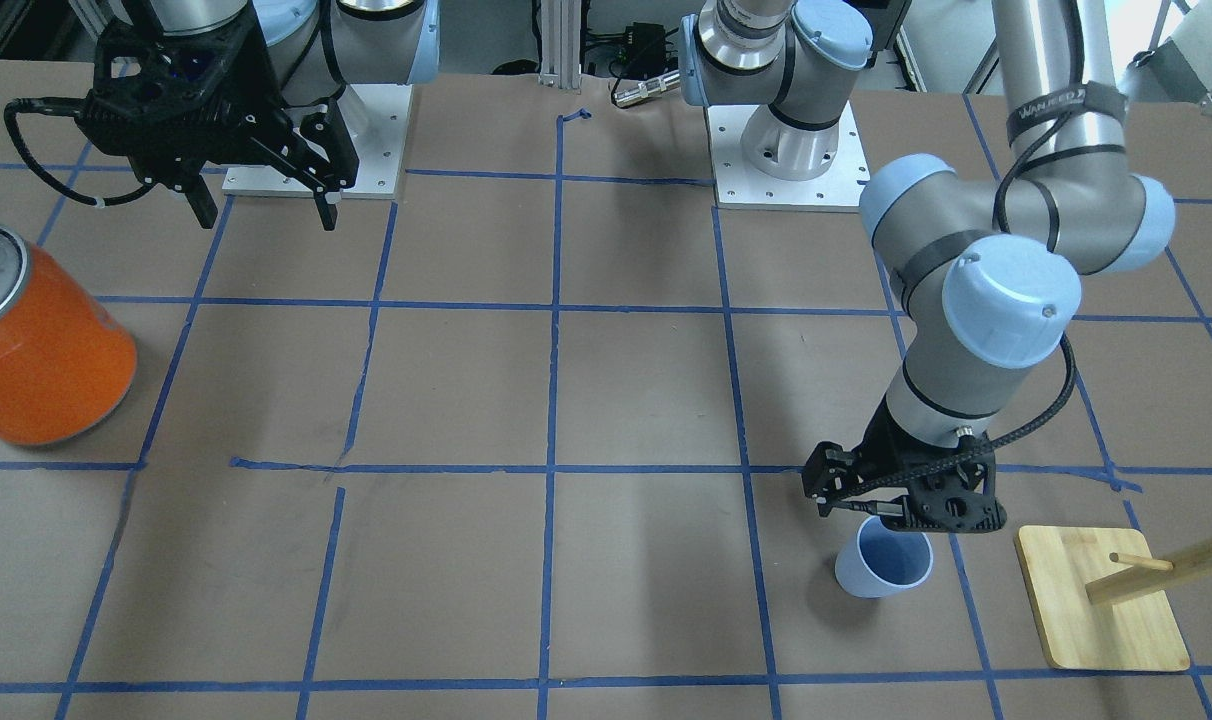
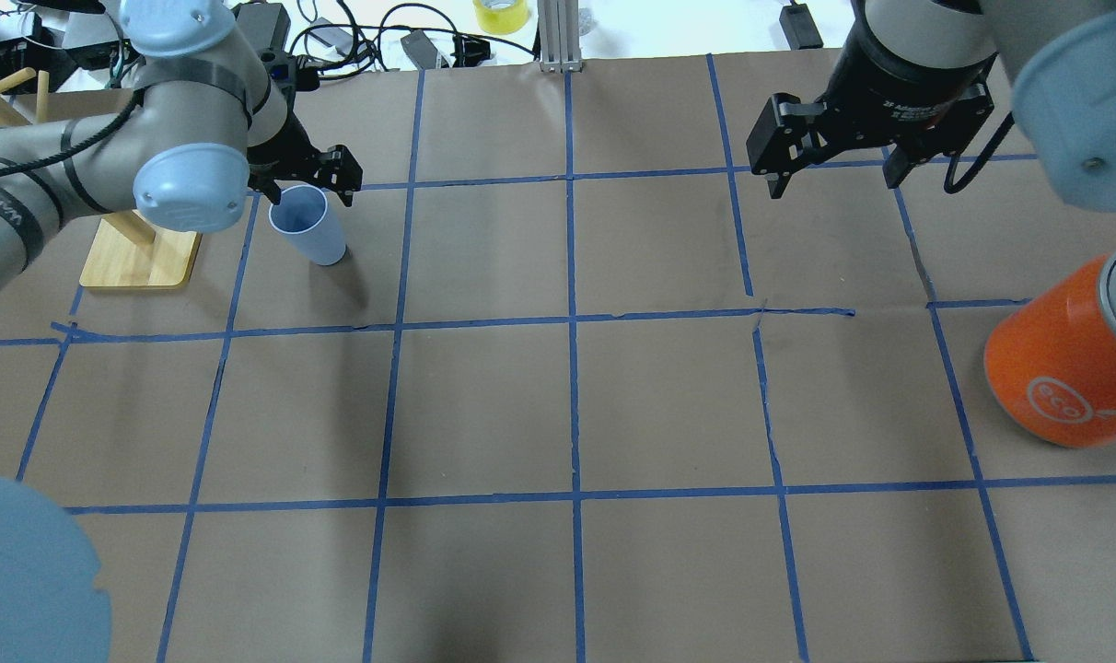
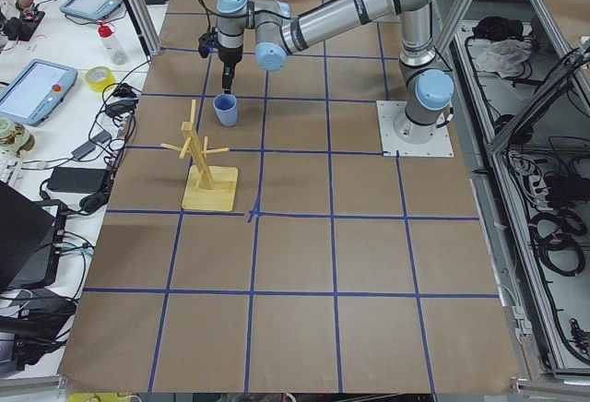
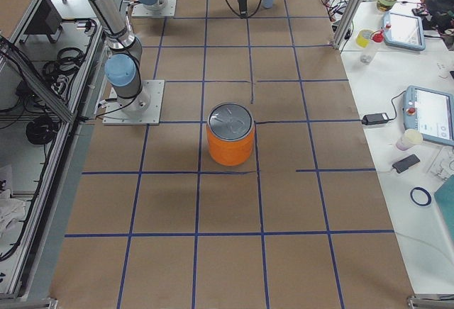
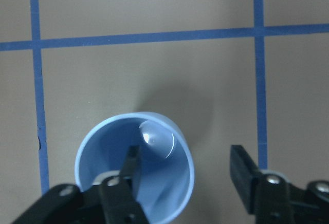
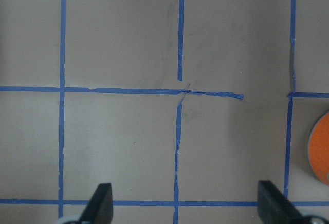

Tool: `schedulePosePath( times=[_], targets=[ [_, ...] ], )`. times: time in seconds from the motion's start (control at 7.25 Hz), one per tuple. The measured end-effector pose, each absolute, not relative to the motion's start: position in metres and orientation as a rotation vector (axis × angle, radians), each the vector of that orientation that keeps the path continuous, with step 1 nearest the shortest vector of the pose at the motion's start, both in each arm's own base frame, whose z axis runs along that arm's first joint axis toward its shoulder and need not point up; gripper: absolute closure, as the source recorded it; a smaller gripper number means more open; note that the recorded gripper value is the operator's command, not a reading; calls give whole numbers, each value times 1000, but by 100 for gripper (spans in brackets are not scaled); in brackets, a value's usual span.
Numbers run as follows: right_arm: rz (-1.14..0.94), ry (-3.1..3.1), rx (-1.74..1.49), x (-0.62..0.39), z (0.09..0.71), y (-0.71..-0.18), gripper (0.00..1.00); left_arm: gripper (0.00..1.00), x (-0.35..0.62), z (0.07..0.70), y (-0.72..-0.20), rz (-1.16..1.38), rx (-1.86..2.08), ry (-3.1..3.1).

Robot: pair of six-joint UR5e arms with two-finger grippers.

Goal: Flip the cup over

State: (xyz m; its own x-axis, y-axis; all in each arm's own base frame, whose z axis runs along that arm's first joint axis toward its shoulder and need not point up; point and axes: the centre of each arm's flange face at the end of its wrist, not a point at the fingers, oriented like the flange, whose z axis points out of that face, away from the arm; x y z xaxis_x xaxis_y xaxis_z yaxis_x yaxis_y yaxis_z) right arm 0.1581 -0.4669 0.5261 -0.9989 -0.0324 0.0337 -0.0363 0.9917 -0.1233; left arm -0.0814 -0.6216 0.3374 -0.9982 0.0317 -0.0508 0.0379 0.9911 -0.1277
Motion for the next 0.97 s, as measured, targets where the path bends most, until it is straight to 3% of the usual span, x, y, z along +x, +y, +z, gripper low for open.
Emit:
schedulePosePath(
  times=[0.55,0.97],
  targets=[
    [194,-3104,54,158,526,-467,0,0,-154,493,-529,-158,13,3105],
    [192,-3104,54,158,526,-467,0,0,-157,550,-479,-270,30,3099]
  ],
)
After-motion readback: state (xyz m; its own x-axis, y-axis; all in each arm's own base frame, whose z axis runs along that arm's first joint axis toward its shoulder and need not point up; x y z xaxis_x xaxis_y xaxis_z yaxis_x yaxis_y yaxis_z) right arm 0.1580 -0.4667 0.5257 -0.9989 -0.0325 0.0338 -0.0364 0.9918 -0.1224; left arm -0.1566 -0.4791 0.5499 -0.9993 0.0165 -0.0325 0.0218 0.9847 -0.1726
